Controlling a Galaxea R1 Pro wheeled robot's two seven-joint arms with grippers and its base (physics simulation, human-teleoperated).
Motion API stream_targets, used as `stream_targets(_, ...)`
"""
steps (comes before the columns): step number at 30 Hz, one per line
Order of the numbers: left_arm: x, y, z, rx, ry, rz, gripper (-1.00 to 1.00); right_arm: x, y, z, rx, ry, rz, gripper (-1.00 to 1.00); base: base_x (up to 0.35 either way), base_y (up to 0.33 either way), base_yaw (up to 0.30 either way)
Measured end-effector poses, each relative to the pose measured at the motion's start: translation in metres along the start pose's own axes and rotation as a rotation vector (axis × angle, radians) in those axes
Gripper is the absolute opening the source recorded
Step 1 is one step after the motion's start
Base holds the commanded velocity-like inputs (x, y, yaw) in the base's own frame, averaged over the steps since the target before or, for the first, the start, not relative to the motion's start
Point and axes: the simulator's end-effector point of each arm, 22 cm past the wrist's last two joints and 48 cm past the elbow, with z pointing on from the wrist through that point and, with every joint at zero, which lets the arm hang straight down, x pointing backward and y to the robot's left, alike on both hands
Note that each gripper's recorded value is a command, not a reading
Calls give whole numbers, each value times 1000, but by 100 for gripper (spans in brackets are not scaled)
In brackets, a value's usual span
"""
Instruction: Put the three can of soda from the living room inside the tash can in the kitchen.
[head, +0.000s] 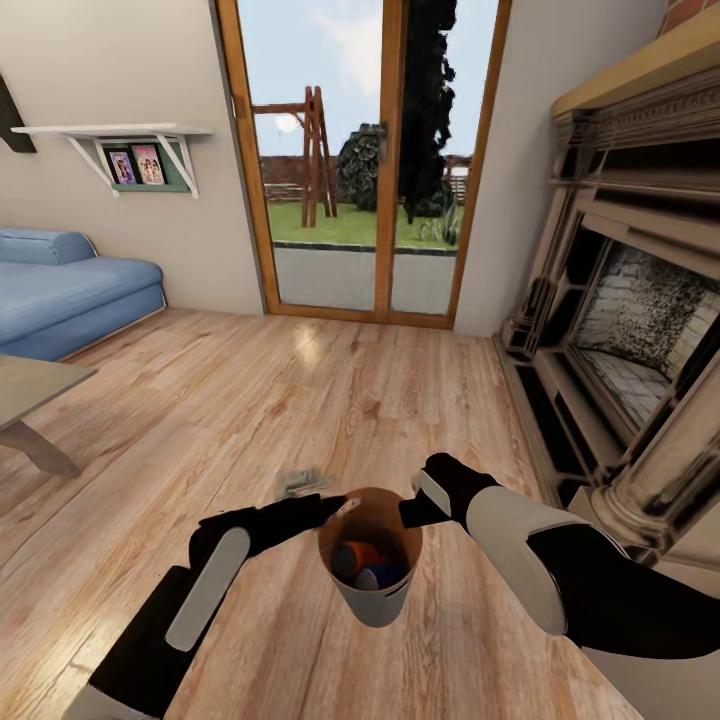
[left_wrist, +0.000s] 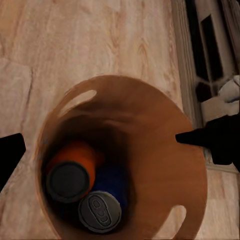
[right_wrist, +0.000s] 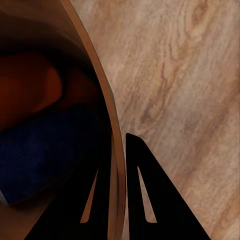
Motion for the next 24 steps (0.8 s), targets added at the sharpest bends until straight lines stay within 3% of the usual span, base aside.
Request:
stream_targets(5,-39,73,-28,-109,-79,-65,100,0,0,0,0,-1,-2,-100,0,0,0)
stream_targets(11,-49,120,-44,-190,-92,-73,100,-3,0,-1,0,-8,-1,-100,0,0,0)
stream_targets(15,-21,164,-40,-271,-23,-111,100,-7,0,-3,1,-17,-2,-100,0,0,0)
stream_targets(19,27,209,-34,-354,86,-171,100,-9,-4,-4,-5,-26,15,-100,0,0,0)
stream_targets(24,41,219,-33,-373,117,-185,100,-9,-19,-3,29,-29,7,-100,0,0,0)
